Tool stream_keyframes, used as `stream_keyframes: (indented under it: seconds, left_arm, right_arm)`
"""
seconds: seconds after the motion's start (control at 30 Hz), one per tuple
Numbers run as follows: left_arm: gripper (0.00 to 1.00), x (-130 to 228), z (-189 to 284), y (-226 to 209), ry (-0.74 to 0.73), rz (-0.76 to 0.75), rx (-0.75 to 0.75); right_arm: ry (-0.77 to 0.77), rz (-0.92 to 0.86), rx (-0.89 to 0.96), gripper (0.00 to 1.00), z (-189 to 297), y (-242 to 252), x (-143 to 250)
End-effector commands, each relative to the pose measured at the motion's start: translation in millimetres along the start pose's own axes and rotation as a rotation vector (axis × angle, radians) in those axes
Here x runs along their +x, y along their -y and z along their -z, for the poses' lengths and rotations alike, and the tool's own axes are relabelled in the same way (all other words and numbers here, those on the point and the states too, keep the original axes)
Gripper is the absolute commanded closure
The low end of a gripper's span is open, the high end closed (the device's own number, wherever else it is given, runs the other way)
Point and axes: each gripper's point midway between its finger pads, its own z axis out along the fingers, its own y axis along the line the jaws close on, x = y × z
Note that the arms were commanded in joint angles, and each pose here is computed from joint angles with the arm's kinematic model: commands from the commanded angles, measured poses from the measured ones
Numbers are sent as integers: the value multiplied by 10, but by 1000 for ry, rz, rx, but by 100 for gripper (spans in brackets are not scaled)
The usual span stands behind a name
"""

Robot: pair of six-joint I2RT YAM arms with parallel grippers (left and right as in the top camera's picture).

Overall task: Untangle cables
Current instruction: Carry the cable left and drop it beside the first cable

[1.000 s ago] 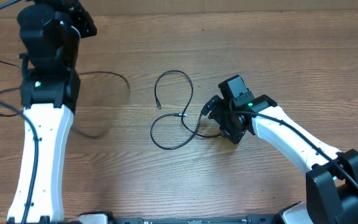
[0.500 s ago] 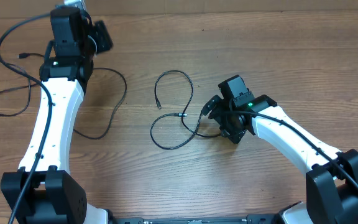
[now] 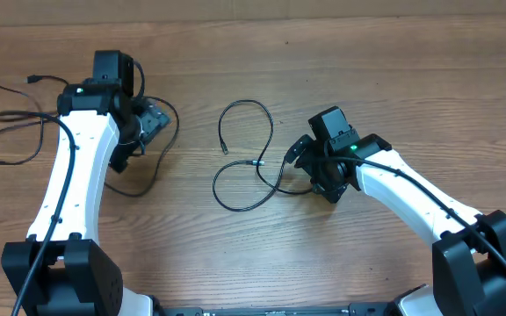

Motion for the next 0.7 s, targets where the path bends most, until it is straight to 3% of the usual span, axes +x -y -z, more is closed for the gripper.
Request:
stream_keyframes:
  seconds: [0.0, 0.07, 0.13, 0.27, 0.47, 0.67]
  left_arm:
    - [23, 35, -198, -168, 24, 350, -57]
    - [21, 237, -356, -172, -61, 504, -51]
    - [4, 391, -482, -185, -121, 658, -58]
    - [0, 627, -806, -235, -188, 982, -70]
    - [1, 542, -1126, -189, -129, 1061, 45]
    - [9, 502, -1278, -370, -40, 1061, 2]
  right_arm:
    - [12, 5, 0, 0, -4, -8, -24]
    - [12, 5, 0, 0, -4, -8, -24]
    - [12, 4, 0, 0, -4, -8, -24]
    - [12, 4, 0, 0, -4, -8, -24]
    - [12, 5, 0, 0, -4, -8, -24]
    - [12, 5, 0, 0, -4, -8, -24]
